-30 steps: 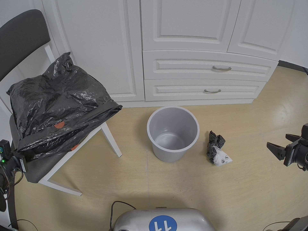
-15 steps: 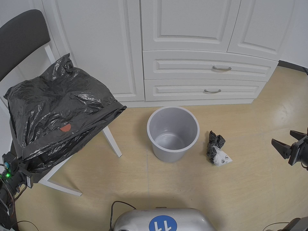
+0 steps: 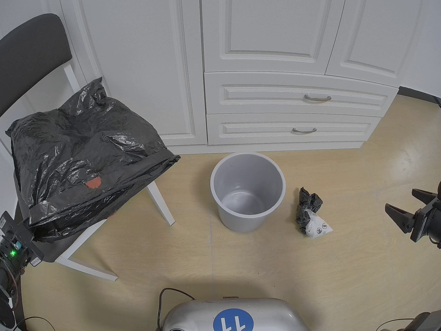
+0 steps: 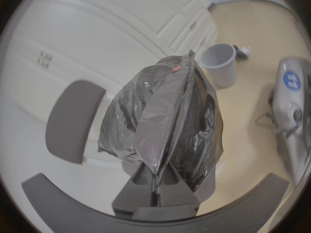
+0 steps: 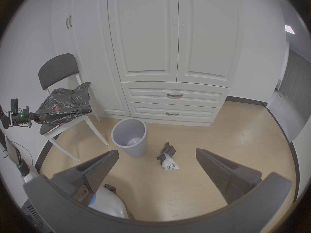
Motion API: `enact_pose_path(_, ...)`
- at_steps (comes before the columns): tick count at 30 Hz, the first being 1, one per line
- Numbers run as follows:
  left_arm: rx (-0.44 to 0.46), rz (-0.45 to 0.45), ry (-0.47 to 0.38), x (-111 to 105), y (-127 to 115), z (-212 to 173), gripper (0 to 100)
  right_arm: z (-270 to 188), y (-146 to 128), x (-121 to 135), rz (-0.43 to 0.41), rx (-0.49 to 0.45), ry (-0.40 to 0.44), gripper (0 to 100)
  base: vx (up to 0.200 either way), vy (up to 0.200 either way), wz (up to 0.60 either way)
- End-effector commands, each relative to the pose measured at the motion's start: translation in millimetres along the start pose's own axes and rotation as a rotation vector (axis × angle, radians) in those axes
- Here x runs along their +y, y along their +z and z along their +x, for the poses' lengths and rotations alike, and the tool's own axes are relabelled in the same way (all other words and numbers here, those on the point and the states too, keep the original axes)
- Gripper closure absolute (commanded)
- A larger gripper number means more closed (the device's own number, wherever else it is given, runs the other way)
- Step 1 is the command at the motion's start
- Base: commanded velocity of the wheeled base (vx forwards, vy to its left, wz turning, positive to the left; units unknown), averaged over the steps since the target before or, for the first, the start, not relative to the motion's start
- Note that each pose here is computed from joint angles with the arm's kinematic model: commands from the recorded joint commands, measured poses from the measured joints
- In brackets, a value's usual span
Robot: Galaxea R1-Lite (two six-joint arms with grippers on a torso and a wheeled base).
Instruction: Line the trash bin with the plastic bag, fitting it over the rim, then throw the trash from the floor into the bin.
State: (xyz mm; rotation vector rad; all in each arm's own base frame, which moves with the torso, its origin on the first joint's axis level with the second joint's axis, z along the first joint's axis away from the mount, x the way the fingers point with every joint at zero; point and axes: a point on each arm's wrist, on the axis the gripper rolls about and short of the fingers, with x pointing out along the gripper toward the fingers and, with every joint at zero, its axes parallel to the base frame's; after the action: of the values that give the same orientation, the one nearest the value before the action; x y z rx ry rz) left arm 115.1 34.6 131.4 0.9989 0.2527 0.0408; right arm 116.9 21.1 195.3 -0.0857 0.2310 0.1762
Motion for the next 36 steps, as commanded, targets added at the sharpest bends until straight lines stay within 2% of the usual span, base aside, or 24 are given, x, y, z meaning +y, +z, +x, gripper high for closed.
enact_pose_path(1, -0.069, 0.272, 0.088, 2.3, 9.5, -20.2, 100, 0.7, -1.3, 1.5, -0.006, 0.008, 0.009, 0, 0.000, 0.000, 0.00)
enact_pose_path(5, -0.136, 0.424, 0.104, -5.2, 13.9, -33.8, 100, 0.1, -2.1, 1.5, -0.027, 0.009, 0.009, 0, 0.000, 0.000, 0.00)
enact_pose_path(6, -0.136, 0.424, 0.104, -5.2, 13.9, -33.8, 100, 0.1, -2.1, 1.5, -0.027, 0.009, 0.009, 0, 0.000, 0.000, 0.00)
enact_pose_path(8, -0.166, 0.520, 0.132, -6.8, 16.0, -42.7, 100, 0.2, -4.9, 1.7, -0.041, 0.017, 0.009, 0, 0.000, 0.000, 0.00)
enact_pose_path(13, -0.181, 0.628, 0.189, -11.0, 14.9, -63.4, 100, 1.0, -7.5, 1.9, -0.060, 0.026, 0.012, 0, 0.000, 0.000, 0.00)
enact_pose_path(18, -0.182, 0.757, 0.288, -20.8, 10.0, -92.6, 100, 1.0, -8.6, 2.0, -0.063, 0.030, 0.012, 0, 0.000, 0.000, 0.00)
enact_pose_path(24, -0.148, 0.787, 0.306, -44.5, -3.3, -116.7, 100, 2.0, -10.6, 2.1, -0.071, 0.042, 0.014, 0, 0.000, 0.000, 0.00)
enact_pose_path(26, -0.115, 0.789, 0.343, -51.1, -6.2, -124.7, 100, 2.6, -12.1, 2.4, -0.074, 0.050, 0.017, 0, 0.000, 0.000, 0.00)
enact_pose_path(29, -0.089, 0.793, 0.409, -52.5, -5.2, -132.6, 100, 3.5, -13.7, 3.5, -0.078, 0.058, 0.027, 0, 0.000, 0.000, 0.00)
enact_pose_path(36, -0.100, 0.794, 0.407, -52.2, -4.9, -132.7, 100, 8.8, -17.0, 4.8, -0.081, 0.085, 0.037, 0, 0.000, 0.000, 0.00)
